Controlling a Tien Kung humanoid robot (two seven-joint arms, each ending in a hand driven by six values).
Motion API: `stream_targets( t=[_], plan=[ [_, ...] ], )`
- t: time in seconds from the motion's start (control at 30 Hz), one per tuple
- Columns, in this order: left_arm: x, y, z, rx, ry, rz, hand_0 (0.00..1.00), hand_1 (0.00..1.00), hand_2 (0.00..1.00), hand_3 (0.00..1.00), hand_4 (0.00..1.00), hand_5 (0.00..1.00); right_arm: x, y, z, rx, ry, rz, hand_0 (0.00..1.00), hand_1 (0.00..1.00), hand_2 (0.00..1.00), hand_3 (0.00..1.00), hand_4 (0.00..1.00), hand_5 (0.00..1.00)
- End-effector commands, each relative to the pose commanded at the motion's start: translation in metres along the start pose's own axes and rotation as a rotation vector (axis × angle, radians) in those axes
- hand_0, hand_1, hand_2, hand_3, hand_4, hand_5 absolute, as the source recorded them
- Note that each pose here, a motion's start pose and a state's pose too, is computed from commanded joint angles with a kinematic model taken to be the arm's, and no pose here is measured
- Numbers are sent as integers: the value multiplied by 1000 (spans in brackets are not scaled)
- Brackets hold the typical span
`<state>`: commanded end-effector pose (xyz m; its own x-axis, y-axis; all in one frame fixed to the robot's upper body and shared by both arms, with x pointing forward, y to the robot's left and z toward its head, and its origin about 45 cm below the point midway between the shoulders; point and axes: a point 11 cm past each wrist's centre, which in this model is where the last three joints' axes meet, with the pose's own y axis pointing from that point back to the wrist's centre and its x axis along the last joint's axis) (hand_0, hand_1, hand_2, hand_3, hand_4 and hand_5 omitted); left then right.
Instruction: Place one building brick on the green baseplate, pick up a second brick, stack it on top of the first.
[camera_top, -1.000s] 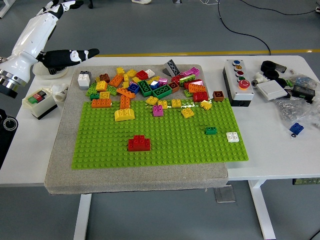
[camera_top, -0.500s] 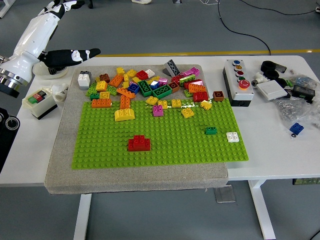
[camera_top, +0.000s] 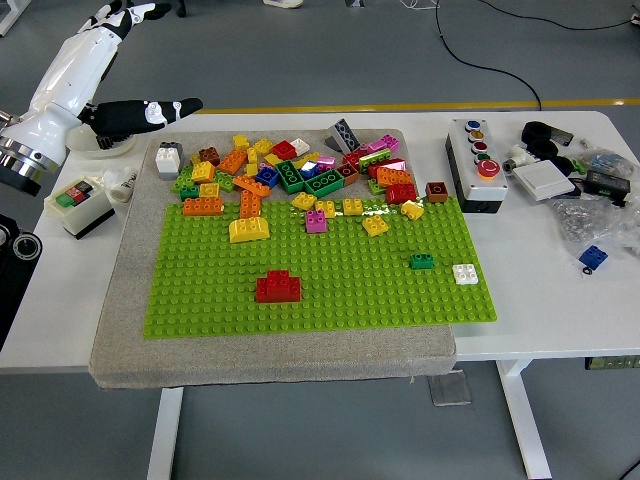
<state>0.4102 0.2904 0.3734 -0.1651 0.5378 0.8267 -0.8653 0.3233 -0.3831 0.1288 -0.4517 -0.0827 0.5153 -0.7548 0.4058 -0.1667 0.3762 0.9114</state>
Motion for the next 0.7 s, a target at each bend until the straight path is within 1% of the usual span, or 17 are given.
stream_targets(
  t=[0.27, 0.7],
  plan=[
    [0, -1, 1, -2, 1, 5, 998, 893, 880, 906, 998, 566, 1, 0, 1, -2, 11, 2, 743, 658, 724, 613, 838, 383],
    [1, -1, 1, -5, -4, 3, 998, 890, 879, 906, 998, 553, 1, -1, 11, -15, 51, 5, 743, 658, 725, 615, 839, 384]
  ],
)
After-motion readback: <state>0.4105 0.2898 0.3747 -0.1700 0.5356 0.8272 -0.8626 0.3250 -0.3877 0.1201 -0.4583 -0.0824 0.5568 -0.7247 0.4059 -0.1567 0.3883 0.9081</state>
